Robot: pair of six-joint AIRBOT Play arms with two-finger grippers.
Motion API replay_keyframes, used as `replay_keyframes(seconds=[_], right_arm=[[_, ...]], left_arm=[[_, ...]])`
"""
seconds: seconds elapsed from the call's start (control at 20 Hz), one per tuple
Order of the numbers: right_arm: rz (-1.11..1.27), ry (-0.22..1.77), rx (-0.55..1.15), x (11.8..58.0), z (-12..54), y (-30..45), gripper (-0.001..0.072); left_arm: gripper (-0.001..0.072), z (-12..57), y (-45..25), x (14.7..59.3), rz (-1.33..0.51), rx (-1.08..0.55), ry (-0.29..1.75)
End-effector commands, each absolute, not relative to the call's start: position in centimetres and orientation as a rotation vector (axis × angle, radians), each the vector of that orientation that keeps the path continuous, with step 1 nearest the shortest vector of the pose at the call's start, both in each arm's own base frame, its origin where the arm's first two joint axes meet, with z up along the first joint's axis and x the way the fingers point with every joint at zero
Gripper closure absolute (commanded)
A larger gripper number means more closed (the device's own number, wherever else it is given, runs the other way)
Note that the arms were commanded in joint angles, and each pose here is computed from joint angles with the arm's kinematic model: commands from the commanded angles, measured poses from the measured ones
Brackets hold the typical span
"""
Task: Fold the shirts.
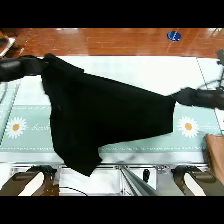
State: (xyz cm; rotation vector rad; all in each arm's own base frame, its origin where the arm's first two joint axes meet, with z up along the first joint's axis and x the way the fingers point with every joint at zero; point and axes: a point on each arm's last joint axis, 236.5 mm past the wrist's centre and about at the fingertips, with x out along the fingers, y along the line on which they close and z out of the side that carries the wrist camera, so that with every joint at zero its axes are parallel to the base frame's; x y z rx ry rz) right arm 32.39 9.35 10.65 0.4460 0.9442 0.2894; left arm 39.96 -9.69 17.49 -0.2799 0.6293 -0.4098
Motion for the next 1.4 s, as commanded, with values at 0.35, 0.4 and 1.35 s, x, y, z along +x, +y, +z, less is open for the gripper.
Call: replay_keyframes(seconds=[0.35,0.4,1.35], right_arm=[[0.226,0.96,0.75,49.8,0.3,9.0,0.0302],[0.248,0.962,0.754,50.2,1.6,8.3,0.0302],[0.02,1.163,0.731,23.6,-4.6,2.3,0.0303]], left_arm=[[0.0206,6.9,-14.5,43.5,-0.453,-0.429,0.866],[0.0197,6.4,-13.7,42.6,-0.454,-0.418,0.919],[0.0199,-8.8,-1.9,15.3,-0.039,-0.777,1.697]])
